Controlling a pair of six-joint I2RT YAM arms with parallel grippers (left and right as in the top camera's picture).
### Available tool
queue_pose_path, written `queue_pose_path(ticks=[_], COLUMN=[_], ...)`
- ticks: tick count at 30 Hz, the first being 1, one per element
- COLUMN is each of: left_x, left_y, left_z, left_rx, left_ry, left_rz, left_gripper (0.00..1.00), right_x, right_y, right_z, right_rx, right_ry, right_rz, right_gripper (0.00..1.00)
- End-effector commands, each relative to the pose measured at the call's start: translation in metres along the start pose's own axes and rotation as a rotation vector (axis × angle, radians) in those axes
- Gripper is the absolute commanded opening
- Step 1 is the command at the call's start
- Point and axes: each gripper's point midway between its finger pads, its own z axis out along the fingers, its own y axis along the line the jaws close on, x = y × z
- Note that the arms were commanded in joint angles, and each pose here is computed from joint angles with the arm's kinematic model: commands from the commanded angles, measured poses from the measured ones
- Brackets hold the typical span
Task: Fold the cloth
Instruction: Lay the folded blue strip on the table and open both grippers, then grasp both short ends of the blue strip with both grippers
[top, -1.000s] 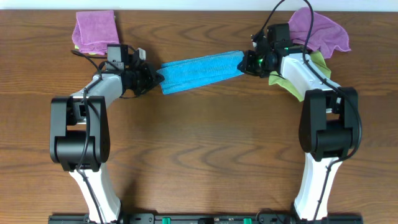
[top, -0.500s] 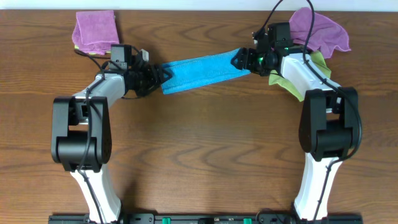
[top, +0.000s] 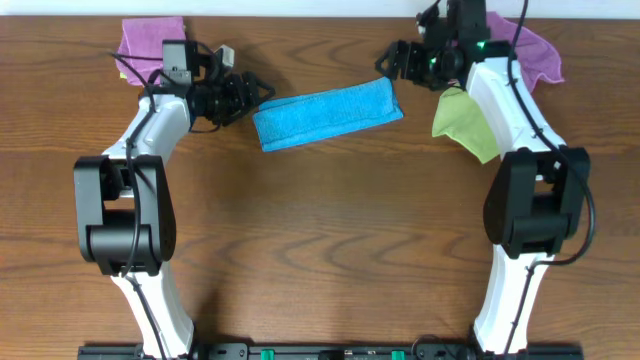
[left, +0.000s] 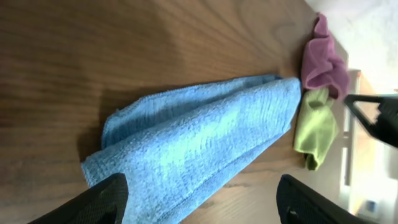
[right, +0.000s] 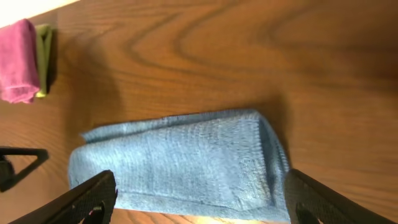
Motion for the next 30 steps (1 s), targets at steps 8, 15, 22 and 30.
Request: queue_pose_path(ticks=[8,15,22,30], left_x=[0.031,0.037,0.029,0.021], left_y=[0.007,0.017,0.023,0.022], left_z=[0.031,0.036,0.032,0.038], left_rx=[-0.319,-0.525,-0.597,-0.584], left_ry=[0.081,0.071,0.033,-0.002], left_rz=[0.298,0.391,0.409,0.421], left_gripper=[0.35,0.06,0.06,0.06], right_x=[0.013,0.024,0.038,0.059], right_y=[-0.007,-0.002,-0.008,-0.032], right_z=[0.007,0.014,0.034,0.061], right_rx=[0.144,0.217,0.359,0.422], right_ry=[0.039,0.068,0.099,0.165], right_rz=[-0.081,-0.177,-0.280,-0.275], right_gripper=[0.01,0.01,0.02,0.01])
